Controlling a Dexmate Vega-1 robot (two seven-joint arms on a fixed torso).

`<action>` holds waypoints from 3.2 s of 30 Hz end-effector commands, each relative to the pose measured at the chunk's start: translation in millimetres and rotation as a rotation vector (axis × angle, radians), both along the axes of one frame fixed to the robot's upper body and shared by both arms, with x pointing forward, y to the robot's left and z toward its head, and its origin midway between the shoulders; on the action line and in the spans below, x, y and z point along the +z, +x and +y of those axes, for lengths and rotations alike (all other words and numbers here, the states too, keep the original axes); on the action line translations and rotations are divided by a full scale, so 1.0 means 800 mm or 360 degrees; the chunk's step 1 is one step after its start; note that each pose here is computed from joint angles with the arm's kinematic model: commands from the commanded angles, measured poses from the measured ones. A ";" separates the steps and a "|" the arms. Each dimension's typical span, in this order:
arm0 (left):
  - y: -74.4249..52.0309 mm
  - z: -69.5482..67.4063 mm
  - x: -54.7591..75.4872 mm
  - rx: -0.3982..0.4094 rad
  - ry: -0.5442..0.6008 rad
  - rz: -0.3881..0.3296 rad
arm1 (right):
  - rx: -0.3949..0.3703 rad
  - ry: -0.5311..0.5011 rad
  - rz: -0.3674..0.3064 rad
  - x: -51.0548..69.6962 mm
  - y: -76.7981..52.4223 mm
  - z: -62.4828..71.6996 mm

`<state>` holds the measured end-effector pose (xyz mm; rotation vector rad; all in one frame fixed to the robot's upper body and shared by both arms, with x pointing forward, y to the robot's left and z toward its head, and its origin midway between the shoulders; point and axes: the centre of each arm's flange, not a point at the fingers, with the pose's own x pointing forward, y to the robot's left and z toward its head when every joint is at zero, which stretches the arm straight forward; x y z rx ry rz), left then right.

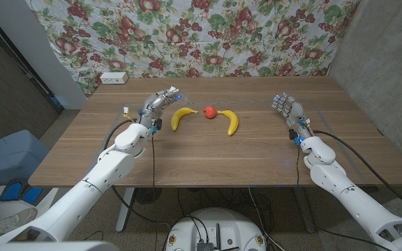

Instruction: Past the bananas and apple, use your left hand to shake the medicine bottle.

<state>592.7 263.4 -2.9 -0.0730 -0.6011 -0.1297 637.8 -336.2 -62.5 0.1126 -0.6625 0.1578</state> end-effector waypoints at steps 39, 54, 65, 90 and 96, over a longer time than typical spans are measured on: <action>0.012 -0.044 -0.018 -0.0321 0.0370 0.0205 | -0.0013 0.0006 -0.0018 -0.005 -0.014 0.004; 0.008 -0.044 -0.021 -0.0314 0.0361 0.0195 | -0.0018 0.0004 -0.0029 -0.008 -0.019 0.003; -0.004 -0.019 -0.013 -0.0124 0.0170 0.0061 | -0.0025 0.0004 -0.0029 -0.008 -0.021 0.003; -0.036 0.018 -0.008 0.0319 -0.0153 -0.0176 | -0.0023 0.0004 -0.0036 -0.003 -0.020 0.007; -0.035 0.017 -0.007 0.0321 -0.0139 -0.0175 | -0.0025 0.0004 -0.0036 -0.004 -0.020 0.007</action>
